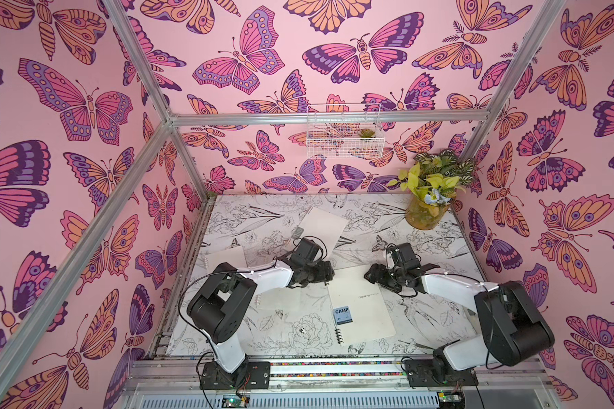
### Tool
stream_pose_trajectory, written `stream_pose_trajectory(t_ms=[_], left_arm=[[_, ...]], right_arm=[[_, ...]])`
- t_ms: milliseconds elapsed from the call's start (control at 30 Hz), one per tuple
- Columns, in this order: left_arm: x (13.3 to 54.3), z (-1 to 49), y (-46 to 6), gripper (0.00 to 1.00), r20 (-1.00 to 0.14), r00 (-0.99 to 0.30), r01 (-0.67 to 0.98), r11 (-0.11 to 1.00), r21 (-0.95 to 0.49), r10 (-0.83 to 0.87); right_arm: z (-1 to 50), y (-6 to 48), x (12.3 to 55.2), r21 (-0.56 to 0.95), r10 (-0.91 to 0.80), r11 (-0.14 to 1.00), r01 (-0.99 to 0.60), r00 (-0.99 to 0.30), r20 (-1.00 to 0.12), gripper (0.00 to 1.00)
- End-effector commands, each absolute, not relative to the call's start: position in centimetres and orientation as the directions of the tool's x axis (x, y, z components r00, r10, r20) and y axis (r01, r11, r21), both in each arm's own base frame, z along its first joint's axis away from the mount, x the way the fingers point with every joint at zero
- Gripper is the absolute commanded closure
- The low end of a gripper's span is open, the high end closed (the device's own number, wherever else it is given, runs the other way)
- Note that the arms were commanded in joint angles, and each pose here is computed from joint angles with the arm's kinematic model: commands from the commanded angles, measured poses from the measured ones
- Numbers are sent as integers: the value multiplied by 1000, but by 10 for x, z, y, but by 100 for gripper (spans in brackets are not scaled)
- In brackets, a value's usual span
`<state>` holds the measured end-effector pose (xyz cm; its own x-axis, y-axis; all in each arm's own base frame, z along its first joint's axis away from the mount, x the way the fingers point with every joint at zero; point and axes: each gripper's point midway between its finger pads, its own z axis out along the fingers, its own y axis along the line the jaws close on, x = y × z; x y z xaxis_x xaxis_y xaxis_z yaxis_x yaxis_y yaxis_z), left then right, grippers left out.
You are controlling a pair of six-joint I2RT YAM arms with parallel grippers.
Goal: Tear off pages from different notebooks
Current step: Adjust the notebook at the center of the board, then move the notebook to the center of the board.
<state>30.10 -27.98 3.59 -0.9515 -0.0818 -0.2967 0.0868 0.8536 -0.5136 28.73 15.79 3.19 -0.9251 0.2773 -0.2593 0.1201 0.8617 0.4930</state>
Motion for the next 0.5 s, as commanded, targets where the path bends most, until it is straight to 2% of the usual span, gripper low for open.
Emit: stream_pose_trajectory(t_ms=[0, 100, 267, 467], left_arm=[[280, 28, -283, 26, -233, -968, 39, 859, -511, -95], [275, 22, -296, 31, -224, -972, 54, 859, -510, -71], [295, 25, -324, 45, -248, -968, 107, 839, -534, -34], [337, 31, -354, 49, -287, -958, 158, 810, -565, -14]], right_arm=[[15, 154, 252, 451, 211, 885, 115, -963, -168, 24], [15, 162, 247, 459, 174, 885, 79, -970, -169, 25], [10, 170, 254, 477, 167, 876, 69, -972, -166, 28], [12, 174, 290, 522, 219, 847, 95, -959, -182, 35]])
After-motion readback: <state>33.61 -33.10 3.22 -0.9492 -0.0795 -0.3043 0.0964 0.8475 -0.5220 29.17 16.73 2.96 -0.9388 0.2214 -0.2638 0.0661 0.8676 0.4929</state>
